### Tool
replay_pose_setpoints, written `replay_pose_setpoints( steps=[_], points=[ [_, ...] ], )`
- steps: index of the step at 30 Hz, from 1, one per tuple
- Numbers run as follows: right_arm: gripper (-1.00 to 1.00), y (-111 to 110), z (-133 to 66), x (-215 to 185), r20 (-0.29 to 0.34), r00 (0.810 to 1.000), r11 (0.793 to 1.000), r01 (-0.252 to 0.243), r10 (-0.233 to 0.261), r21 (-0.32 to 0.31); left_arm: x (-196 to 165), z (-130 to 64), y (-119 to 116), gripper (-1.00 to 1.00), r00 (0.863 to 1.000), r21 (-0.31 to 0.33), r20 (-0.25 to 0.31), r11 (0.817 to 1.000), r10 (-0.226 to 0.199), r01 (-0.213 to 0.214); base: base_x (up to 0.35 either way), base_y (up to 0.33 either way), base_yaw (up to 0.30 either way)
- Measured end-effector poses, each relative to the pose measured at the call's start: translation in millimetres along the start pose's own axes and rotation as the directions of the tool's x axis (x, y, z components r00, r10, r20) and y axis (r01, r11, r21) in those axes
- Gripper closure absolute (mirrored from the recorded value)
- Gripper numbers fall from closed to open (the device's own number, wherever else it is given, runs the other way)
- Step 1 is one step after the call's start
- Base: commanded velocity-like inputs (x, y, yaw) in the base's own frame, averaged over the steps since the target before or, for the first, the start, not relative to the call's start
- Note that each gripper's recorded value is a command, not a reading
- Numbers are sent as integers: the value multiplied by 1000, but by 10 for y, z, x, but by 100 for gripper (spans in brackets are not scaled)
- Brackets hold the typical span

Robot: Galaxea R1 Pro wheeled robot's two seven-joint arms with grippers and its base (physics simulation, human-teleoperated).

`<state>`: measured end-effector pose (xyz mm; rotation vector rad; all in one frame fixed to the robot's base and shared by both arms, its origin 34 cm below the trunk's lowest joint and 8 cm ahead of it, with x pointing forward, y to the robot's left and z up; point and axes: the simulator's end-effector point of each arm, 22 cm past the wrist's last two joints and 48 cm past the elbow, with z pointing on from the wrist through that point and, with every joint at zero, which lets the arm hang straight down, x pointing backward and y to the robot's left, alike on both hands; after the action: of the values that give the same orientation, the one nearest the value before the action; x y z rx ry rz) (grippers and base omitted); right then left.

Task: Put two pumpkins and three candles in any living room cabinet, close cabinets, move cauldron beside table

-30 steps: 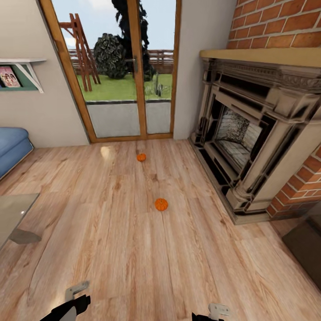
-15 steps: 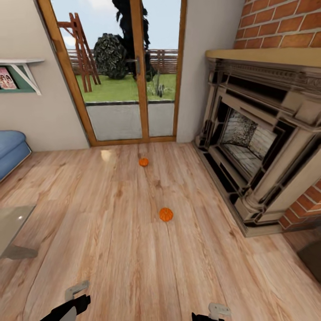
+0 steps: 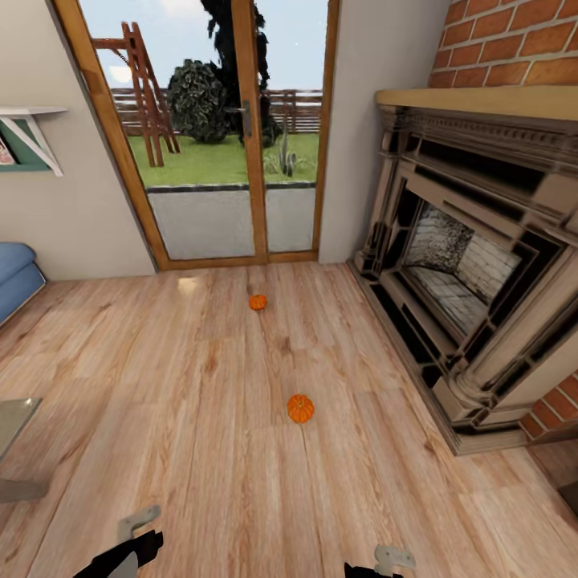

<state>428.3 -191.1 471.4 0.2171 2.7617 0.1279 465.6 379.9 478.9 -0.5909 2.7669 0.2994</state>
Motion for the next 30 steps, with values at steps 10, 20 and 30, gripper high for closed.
replay_pose_setpoints(
  steps=[10, 20, 30],
  points=[
    [-100, 31, 2, -45, 7, 1000, 1000, -15, 15, -3, -9, 0, -1, -100, 1000, 0, 4, 1000, 0, 0, 350, 0, 0],
    [-100, -78, 97, -1122, 110, 985, 986, -144, 134, 89, -12, 0, -1, -100, 1000, 0, 6, 1000, 0, 0, 322, 17, 0],
    [-100, 67, 70, -2122, 193, 969, 984, -169, 155, 57, -7, 1, -6, -100, 1000, 5, 2, 1000, -2, 2, 249, 81, 0]
  ],
)
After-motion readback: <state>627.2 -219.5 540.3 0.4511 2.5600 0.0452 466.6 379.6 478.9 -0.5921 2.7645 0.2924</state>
